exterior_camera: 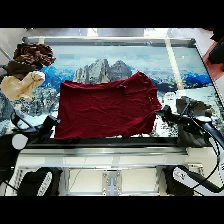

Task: Fold the shirts.

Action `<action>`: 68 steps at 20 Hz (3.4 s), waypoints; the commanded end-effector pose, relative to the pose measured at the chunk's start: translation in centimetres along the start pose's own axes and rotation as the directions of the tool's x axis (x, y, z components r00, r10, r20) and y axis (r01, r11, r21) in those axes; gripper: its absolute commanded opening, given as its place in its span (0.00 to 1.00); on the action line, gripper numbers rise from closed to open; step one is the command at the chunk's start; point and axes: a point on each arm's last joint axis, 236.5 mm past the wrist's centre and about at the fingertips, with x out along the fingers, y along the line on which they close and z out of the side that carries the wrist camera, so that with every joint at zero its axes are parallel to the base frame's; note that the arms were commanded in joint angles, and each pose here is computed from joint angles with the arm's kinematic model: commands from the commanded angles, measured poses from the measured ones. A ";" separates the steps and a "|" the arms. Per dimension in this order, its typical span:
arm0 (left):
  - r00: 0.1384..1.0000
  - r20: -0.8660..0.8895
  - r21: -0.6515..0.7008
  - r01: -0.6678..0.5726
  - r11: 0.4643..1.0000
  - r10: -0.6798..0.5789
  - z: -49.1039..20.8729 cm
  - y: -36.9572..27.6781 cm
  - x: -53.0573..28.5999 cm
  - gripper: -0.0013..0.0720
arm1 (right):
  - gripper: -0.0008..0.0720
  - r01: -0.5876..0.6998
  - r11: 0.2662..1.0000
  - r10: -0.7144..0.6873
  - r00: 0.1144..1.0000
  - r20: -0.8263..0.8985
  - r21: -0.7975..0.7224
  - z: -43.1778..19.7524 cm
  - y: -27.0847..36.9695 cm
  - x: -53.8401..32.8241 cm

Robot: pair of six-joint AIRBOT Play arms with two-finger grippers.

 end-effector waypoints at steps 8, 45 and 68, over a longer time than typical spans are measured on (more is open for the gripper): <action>0.981 -0.042 -0.352 -0.191 0.916 0.189 -2.1 6.7 1.7 0.90 | 0.04 -0.092 0.994 0.090 0.996 -0.028 -0.058 -0.1 2.8 -0.4; 0.974 -0.042 -0.287 -0.226 0.931 0.223 -1.1 7.1 5.3 0.18 | 0.04 -0.216 0.976 0.217 0.976 0.012 -0.034 0.8 5.8 -0.9; 0.286 0.425 0.882 0.084 0.464 -0.859 7.7 -25.3 -46.7 0.02 | 0.03 0.081 0.487 0.657 0.622 0.426 -0.869 -13.6 40.3 -35.1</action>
